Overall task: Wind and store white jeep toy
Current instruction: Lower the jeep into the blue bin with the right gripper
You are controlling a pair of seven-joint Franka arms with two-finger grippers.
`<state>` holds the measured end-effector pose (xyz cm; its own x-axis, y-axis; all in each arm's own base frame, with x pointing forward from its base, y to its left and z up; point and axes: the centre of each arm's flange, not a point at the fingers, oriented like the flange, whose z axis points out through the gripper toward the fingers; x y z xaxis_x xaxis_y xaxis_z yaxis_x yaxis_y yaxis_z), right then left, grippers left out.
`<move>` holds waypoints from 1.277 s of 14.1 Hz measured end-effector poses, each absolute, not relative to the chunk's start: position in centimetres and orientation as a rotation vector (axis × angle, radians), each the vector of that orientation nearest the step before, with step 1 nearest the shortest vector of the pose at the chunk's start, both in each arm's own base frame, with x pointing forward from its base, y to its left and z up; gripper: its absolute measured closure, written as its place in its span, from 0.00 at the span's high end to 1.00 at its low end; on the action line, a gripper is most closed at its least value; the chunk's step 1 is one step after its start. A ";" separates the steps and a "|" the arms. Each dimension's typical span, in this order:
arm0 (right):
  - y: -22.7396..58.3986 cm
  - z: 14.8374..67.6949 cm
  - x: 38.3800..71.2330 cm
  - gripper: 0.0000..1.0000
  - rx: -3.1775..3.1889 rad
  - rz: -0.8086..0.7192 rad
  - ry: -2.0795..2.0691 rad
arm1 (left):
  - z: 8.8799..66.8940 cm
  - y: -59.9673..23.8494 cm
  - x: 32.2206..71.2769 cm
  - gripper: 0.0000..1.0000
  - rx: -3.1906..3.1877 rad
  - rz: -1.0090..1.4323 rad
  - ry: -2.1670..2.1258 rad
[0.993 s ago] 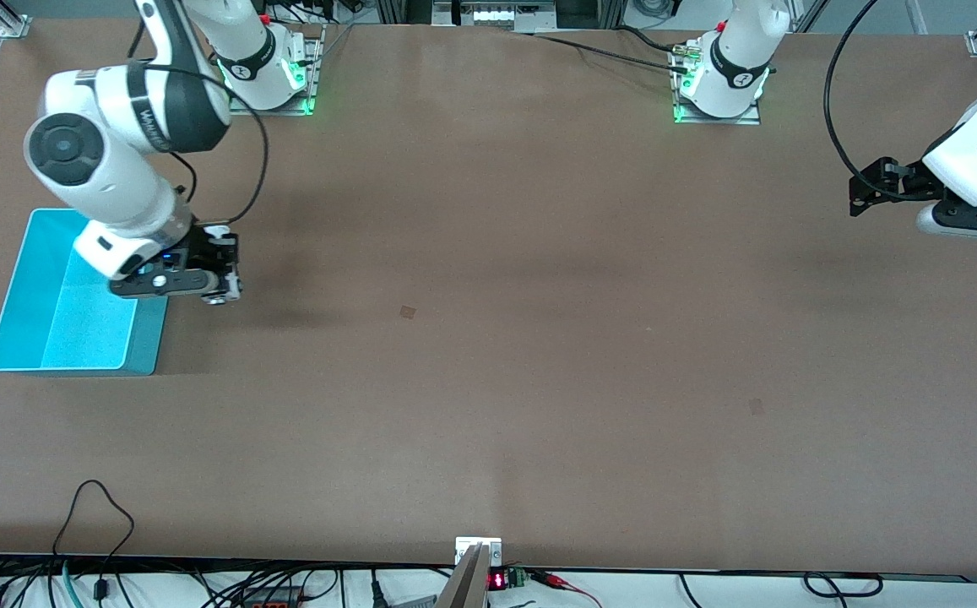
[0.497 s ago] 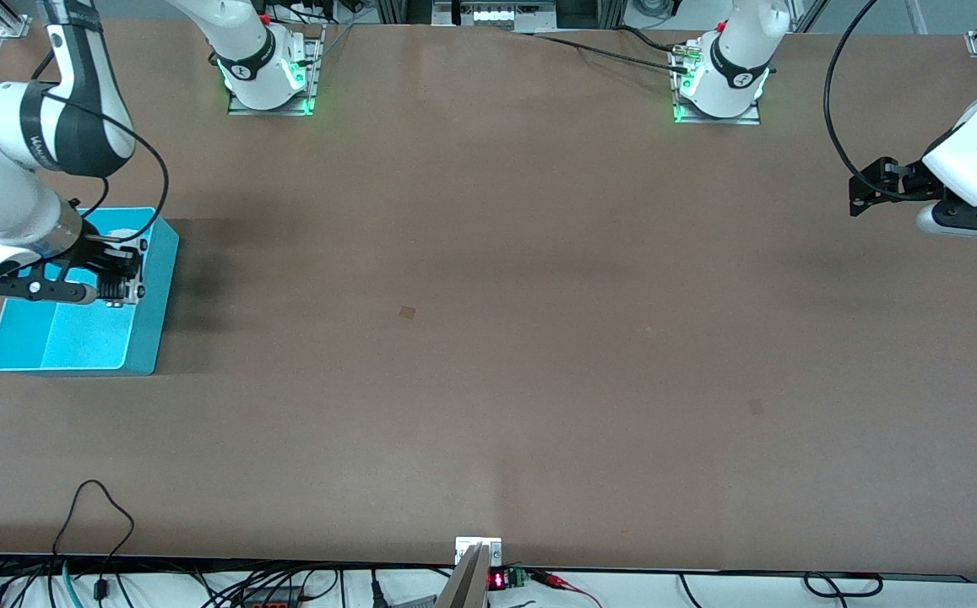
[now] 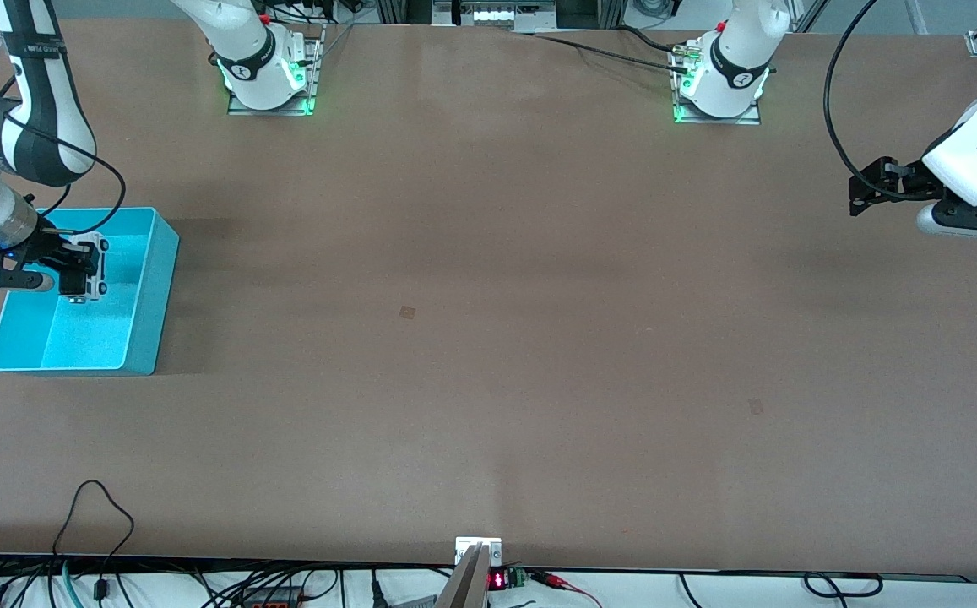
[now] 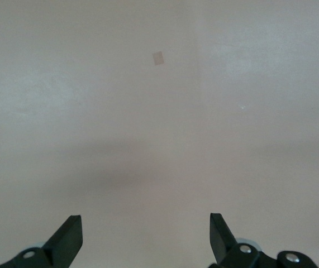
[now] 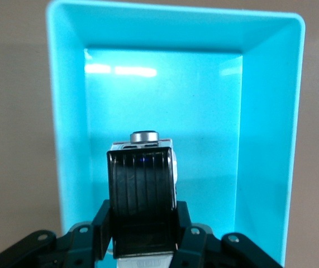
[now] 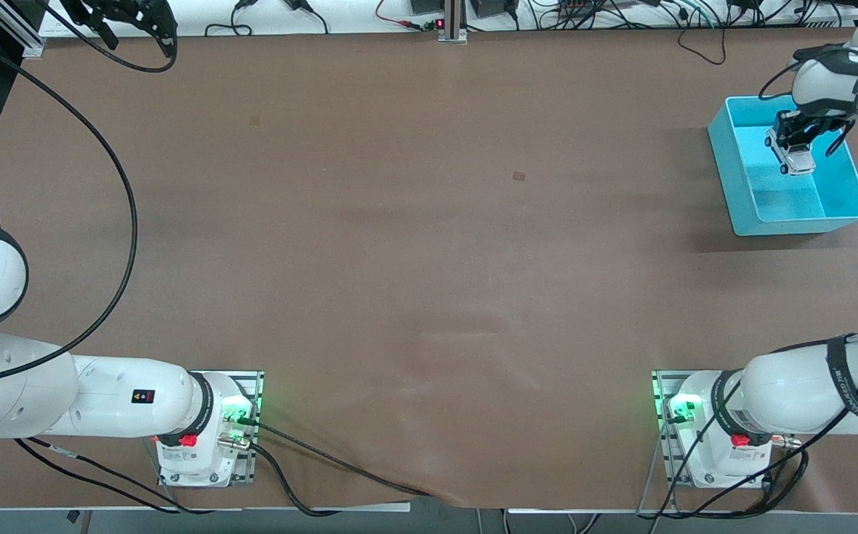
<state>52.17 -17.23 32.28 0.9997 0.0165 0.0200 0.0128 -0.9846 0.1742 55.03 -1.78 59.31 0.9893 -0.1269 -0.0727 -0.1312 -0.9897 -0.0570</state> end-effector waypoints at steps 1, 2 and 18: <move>-17.9 31.0 51.6 0.48 2.966 0.043 0.028 | 59.3 -1.8 55.0 1.00 -3.072 0.106 0.197; -18.5 29.7 51.0 0.48 2.965 0.051 0.028 | 59.3 -1.8 55.0 1.00 -3.072 0.106 0.196; -21.1 22.1 48.2 0.64 2.971 -0.004 0.001 | 59.2 -2.1 54.3 1.00 -3.068 0.178 0.201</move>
